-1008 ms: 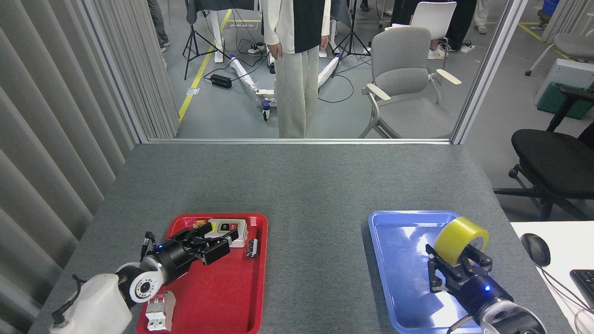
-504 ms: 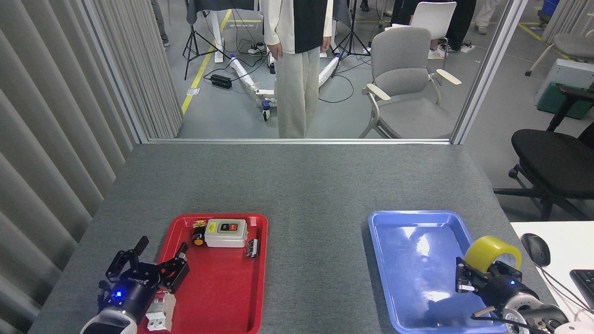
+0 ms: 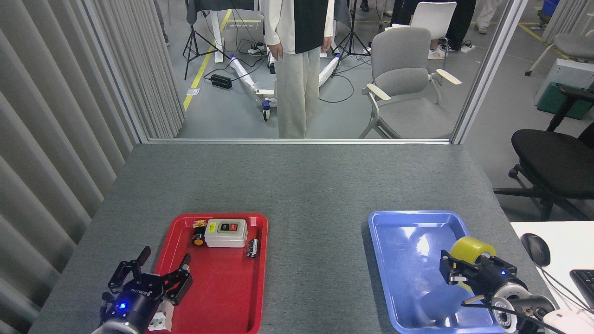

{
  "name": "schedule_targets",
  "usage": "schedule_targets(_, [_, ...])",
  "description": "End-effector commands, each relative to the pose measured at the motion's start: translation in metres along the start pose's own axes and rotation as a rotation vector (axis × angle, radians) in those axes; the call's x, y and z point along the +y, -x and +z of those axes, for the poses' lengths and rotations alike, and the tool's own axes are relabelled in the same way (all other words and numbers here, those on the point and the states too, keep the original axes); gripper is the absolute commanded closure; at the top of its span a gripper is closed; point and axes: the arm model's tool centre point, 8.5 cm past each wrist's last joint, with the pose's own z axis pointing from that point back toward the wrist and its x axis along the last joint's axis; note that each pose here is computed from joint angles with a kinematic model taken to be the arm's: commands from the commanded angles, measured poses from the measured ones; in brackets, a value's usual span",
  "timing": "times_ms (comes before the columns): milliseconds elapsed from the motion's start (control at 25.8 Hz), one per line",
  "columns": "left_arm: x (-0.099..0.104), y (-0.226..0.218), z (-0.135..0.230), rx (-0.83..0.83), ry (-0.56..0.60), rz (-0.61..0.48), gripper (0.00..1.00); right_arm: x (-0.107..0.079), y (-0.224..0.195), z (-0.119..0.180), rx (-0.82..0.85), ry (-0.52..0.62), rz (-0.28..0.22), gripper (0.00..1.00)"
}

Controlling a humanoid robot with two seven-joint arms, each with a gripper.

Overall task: Place and move tape with both arms
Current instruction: 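Lower the tape into the blue tray with the right gripper and release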

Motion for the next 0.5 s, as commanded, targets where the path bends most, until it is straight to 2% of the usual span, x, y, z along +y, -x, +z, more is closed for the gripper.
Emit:
schedule_targets(0, [0.001,0.000,-0.001,0.002,-0.001,0.004,0.00,-0.001,0.000,0.000,0.003,0.021,-0.002,0.01])
schedule_targets(310, [0.000,0.001,-0.003,0.014,0.000,0.009,0.00,0.003,0.005,0.001,0.016,0.016,-0.003,0.01])
schedule_targets(388, [0.000,-0.001,-0.004,0.011,0.002,0.015,0.00,0.007,0.009,0.000,0.019,-0.009,-0.021,0.01])
schedule_targets(465, [-0.002,-0.005,-0.005,0.011,0.002,0.025,0.00,0.014,0.013,-0.002,0.016,-0.048,-0.065,0.01])
